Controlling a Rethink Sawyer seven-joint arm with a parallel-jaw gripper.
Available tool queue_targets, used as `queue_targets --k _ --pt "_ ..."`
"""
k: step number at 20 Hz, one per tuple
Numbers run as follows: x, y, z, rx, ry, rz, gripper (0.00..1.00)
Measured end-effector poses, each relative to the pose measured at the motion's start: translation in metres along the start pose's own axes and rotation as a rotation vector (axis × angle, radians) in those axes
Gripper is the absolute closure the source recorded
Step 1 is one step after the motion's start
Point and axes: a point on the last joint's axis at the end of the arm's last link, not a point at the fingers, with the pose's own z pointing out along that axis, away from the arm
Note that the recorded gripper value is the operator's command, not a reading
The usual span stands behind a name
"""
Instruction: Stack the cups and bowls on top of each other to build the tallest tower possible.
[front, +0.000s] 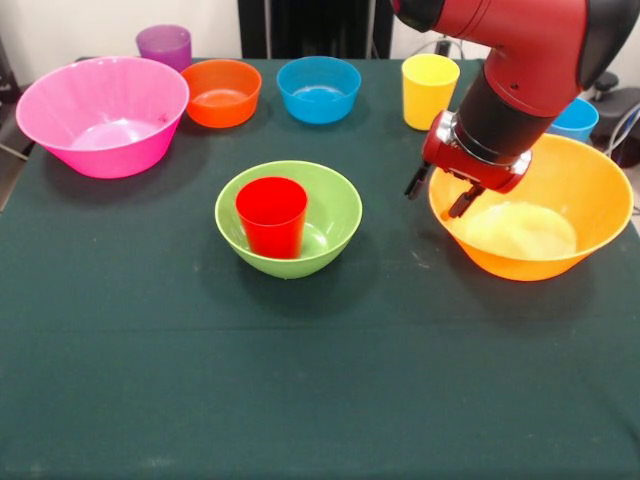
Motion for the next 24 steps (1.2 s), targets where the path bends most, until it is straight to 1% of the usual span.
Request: queue_targets --k 1,3,4,6,10,15,24 --pt "-0.001 0.000 -0.003 -0.005 -0.004 0.002 1.00" --pt "-0.002 0.000 -0.004 -0.006 -0.006 0.003 1.00" --pt "-0.004 0.000 -0.008 -0.013 -0.017 0.004 1.00" --pt "-0.012 -0.001 -0.016 -0.037 -0.066 0.013 1.00" --pt "-0.023 -0.005 -0.018 -0.067 -0.145 0.026 1.00" --pt "-0.033 -0.011 -0.020 -0.093 -0.197 0.043 1.00" --pt "-0.035 -0.014 -0.017 -0.104 -0.193 0.053 1.00"
